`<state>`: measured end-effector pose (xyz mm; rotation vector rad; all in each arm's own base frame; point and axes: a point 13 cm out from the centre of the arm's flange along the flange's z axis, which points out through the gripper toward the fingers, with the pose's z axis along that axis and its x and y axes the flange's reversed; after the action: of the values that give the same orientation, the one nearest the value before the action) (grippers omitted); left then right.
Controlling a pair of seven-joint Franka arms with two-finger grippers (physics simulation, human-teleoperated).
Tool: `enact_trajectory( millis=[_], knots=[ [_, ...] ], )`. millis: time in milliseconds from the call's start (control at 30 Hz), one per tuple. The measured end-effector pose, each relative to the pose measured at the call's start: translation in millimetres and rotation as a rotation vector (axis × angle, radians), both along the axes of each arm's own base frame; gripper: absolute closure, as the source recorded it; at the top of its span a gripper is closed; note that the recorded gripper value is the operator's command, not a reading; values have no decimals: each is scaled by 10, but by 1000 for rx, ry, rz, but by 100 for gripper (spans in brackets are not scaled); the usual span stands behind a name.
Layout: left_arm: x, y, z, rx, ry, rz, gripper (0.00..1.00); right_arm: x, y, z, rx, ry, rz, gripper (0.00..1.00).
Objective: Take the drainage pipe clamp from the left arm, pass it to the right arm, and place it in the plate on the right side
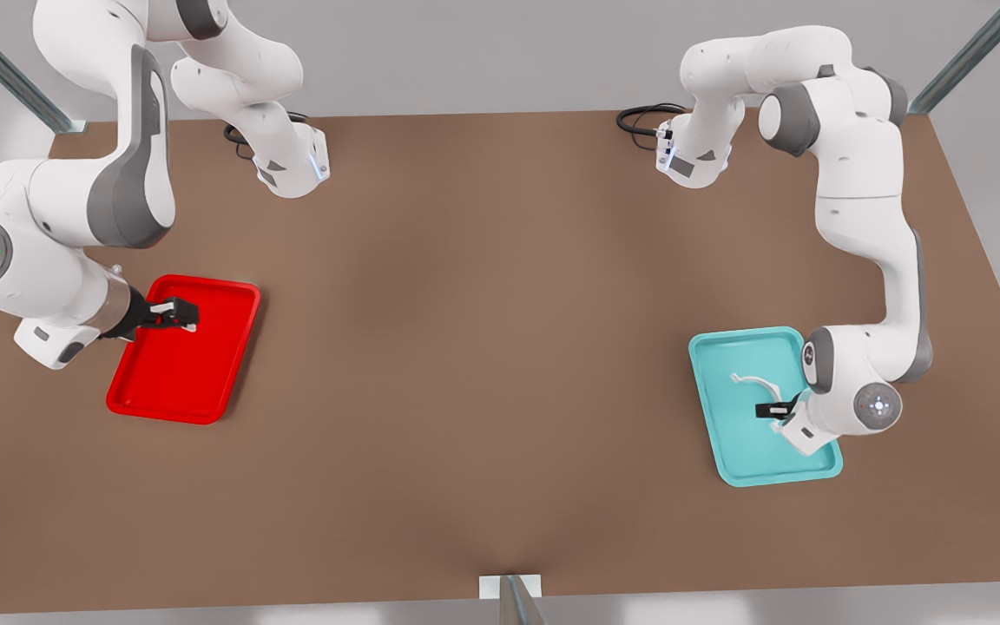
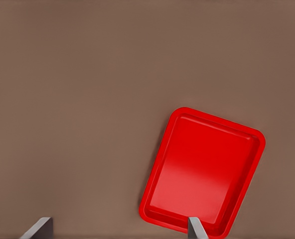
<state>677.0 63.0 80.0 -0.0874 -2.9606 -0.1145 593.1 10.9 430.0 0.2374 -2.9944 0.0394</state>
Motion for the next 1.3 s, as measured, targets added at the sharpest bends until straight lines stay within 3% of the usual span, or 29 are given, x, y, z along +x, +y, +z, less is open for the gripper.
enact_trajectory(
  millis=[333, 400, 667, 933, 1067, 1300],
  knots=[
    [-92, 47, -363, -36, 0, -46, 2, -16, 134, -26, 2, 10, 26, 0],
    [-92, 47, -398, -39, -3, -58, 28, -16, 131, -38, 1, 13, 26, 0],
    [-47, 56, -385, -44, -19, -94, 61, -5, 122, -74, -1, 18, 25, 0],
    [-24, 49, -372, -51, -25, -112, 63, 16, 112, -101, -3, 17, 25, 0],
    [-19, 38, -377, -57, -27, -113, 79, 26, 114, -118, -4, 18, 25, 0],
    [-25, 37, -408, -59, -24, -120, 79, 33, 121, -144, -4, 20, 25, 0]
  ],
)
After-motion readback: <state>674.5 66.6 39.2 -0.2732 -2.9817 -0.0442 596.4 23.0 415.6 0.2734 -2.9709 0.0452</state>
